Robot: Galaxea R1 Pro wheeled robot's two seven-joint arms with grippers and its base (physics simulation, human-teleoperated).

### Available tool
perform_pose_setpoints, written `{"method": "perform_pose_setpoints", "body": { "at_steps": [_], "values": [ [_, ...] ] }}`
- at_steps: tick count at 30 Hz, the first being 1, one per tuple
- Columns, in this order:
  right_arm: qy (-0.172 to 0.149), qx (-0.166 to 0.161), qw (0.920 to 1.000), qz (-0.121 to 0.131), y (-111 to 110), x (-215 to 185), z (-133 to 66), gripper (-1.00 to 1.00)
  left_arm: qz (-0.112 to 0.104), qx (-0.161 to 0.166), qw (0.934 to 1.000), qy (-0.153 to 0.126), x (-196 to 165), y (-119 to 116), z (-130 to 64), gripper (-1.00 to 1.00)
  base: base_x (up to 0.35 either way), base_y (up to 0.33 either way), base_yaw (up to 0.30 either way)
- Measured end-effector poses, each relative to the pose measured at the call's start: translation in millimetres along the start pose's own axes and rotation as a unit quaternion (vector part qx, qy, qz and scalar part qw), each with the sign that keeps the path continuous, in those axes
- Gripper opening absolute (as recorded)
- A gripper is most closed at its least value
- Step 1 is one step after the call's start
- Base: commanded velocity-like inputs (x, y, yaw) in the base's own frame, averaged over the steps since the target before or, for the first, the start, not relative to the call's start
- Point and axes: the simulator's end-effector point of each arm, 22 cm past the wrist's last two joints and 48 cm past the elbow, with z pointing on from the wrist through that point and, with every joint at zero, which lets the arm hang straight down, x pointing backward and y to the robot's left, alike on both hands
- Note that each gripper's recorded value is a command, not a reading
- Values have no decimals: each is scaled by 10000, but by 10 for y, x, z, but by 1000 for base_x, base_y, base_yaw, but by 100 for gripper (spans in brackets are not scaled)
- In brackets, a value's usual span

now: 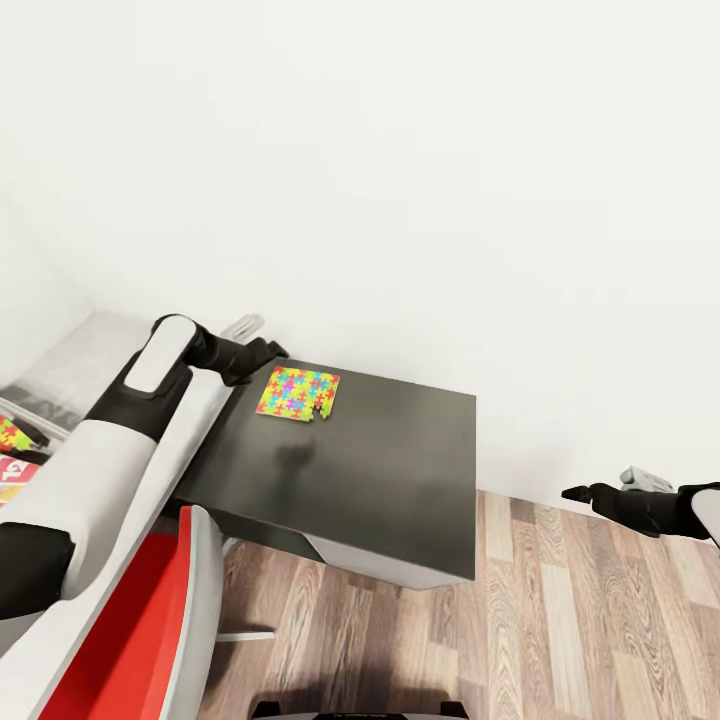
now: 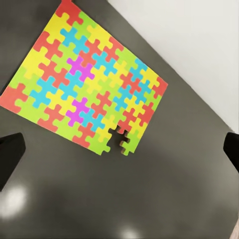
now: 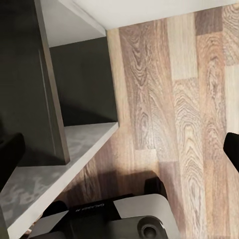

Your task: Put all the toys in the child's room - the three board games (two on the bed and one on the table), the two jigsaw puzzles on the table, and the tennis ball on the table - inside the toy box on the table in the child's room.

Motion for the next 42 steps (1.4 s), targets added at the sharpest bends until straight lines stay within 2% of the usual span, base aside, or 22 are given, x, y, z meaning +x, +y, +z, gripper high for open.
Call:
{"method": "perform_pose_setpoints", "body": {
  "at_steps": [8,15,28,42],
  "values": [
    [-2,3,10000,-2,-3,-2,-3,100,-48,-159,9998,56,21,152,54,100,2,0,0],
    [-3,-1,10000,-8,1,1,-4,100,59,-275,9996,15,7,279,127,100,0,0,0],
    [-74,-56,9999,-93,75,-31,-43,100,370,-192,9990,-133,-101,265,203,100,0,0,0],
    [-203,-130,9995,-205,176,-110,-96,100,451,-252,9986,-143,-166,281,248,100,0,0,0]
  ]
}}
